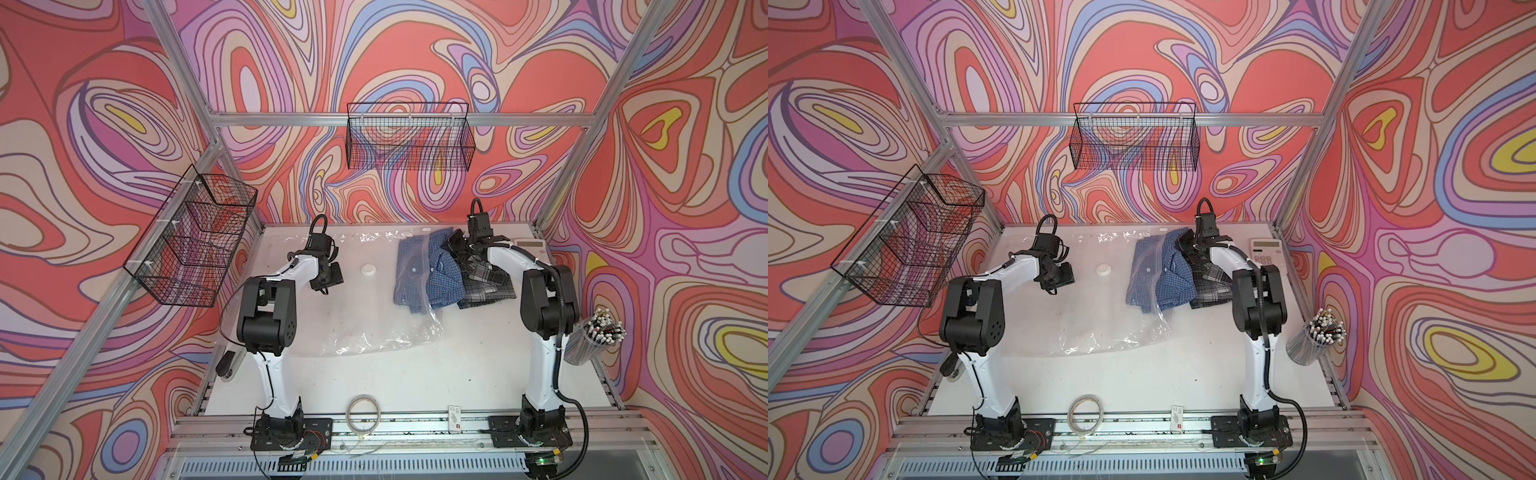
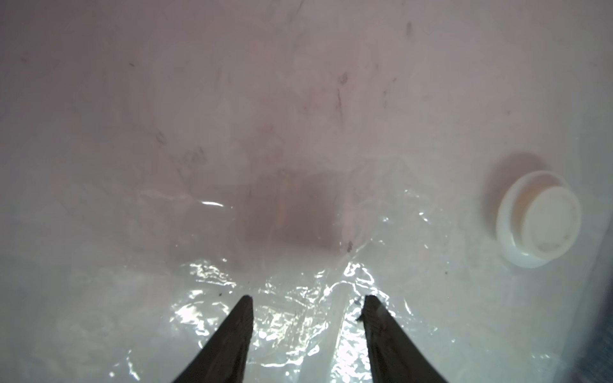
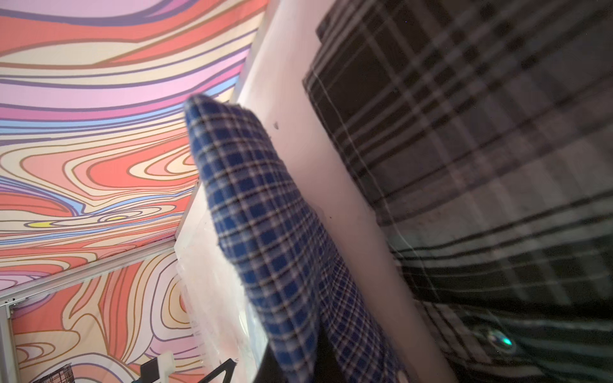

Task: Take the shirt out of the vacuum bag
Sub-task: Take out the shirt from the vacuum bag.

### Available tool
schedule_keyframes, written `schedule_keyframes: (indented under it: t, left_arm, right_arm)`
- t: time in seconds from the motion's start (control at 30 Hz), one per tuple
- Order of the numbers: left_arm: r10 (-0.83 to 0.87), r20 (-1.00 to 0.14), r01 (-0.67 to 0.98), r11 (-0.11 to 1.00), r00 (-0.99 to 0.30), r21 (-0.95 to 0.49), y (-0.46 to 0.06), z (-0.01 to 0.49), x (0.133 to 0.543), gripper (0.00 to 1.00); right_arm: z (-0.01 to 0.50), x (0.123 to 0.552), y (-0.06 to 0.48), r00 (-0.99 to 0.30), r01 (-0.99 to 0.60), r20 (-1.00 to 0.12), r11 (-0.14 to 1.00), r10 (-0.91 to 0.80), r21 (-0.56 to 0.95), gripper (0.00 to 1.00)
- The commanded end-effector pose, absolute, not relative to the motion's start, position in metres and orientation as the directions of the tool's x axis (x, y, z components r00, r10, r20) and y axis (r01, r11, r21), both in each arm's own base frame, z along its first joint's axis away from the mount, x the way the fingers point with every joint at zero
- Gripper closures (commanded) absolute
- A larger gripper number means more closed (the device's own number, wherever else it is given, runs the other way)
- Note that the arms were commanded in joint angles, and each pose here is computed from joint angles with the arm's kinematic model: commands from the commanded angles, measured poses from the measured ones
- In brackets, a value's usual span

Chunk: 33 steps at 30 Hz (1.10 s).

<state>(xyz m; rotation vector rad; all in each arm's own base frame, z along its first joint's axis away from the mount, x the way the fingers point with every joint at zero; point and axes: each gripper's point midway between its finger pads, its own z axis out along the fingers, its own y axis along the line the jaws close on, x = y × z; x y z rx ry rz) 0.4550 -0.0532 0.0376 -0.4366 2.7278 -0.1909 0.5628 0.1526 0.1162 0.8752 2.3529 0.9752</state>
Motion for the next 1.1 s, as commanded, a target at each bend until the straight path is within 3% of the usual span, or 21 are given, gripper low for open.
schedule_keyframes:
  t: [0.0,0.37,0.63,1.07]
  left_arm:
    - [-0.355,-0.264,-0.312,0.93,-0.897,-0.192,-0.053,0.018,0.443,0.45]
    - [-0.377,-0.263,-0.344,0.924,-0.888,-0.164,-0.045,0.003,0.434,0.51]
    - [-0.373,-0.266,-0.342,0.927,-0.889,-0.157,-0.044,0.004,0.433,0.52]
    - [-0.372,-0.27,-0.34,0.927,-0.888,-0.159,-0.045,0.003,0.432,0.54]
  right_arm:
    - [0.114,0.562,0.153,-0.73,0.379,-0.162,0.59,0.664,0.713,1.0]
    - [0.122,0.558,0.146,-0.776,0.336,-0.227,0.69,0.588,0.64,1.0]
    - [0.144,0.563,0.112,-0.794,0.304,-0.293,0.765,0.533,0.567,1.0]
    - [0.146,0.558,0.055,-0.802,0.331,-0.276,0.778,0.53,0.534,1.0]
